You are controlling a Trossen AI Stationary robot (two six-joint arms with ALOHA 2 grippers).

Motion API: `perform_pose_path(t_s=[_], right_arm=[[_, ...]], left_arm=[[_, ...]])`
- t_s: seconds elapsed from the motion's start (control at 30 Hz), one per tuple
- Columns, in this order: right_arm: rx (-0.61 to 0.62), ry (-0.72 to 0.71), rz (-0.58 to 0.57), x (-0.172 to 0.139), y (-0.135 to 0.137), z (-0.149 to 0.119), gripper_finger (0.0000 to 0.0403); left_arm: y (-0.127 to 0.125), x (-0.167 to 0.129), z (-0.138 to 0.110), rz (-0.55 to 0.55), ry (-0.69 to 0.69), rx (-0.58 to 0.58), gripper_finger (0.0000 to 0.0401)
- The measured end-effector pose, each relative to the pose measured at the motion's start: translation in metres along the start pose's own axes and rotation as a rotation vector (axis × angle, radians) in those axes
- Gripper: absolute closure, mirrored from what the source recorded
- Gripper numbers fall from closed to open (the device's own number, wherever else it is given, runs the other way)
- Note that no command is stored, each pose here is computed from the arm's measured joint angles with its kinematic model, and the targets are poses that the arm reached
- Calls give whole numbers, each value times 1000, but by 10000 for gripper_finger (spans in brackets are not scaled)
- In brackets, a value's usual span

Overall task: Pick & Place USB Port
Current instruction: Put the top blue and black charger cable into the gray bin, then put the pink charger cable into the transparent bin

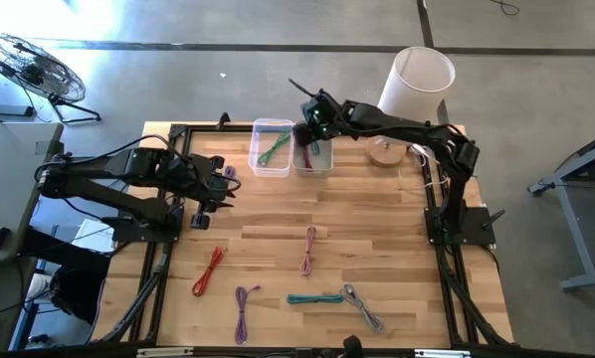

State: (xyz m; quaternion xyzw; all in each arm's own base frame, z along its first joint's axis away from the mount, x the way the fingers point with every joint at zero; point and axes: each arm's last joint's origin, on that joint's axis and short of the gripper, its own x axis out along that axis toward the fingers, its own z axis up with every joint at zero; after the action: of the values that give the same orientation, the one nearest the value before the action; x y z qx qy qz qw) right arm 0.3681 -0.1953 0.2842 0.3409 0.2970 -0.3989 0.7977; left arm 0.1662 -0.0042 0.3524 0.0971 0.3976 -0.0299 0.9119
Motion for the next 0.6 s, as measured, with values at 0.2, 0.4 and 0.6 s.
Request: perform_pose_path(t_s=[0.2,0.4,0.6], right_arm=[[-6,53,-11,18,-1,-7,388],[-33,34,-17,19,0,-7,328],[-45,37,-13,19,0,-7,241]], left_arm=[[1,0,0,27,5,0,295],[1,0,-1,27,9,0,295],[1,0,-1,27,9,0,295]])
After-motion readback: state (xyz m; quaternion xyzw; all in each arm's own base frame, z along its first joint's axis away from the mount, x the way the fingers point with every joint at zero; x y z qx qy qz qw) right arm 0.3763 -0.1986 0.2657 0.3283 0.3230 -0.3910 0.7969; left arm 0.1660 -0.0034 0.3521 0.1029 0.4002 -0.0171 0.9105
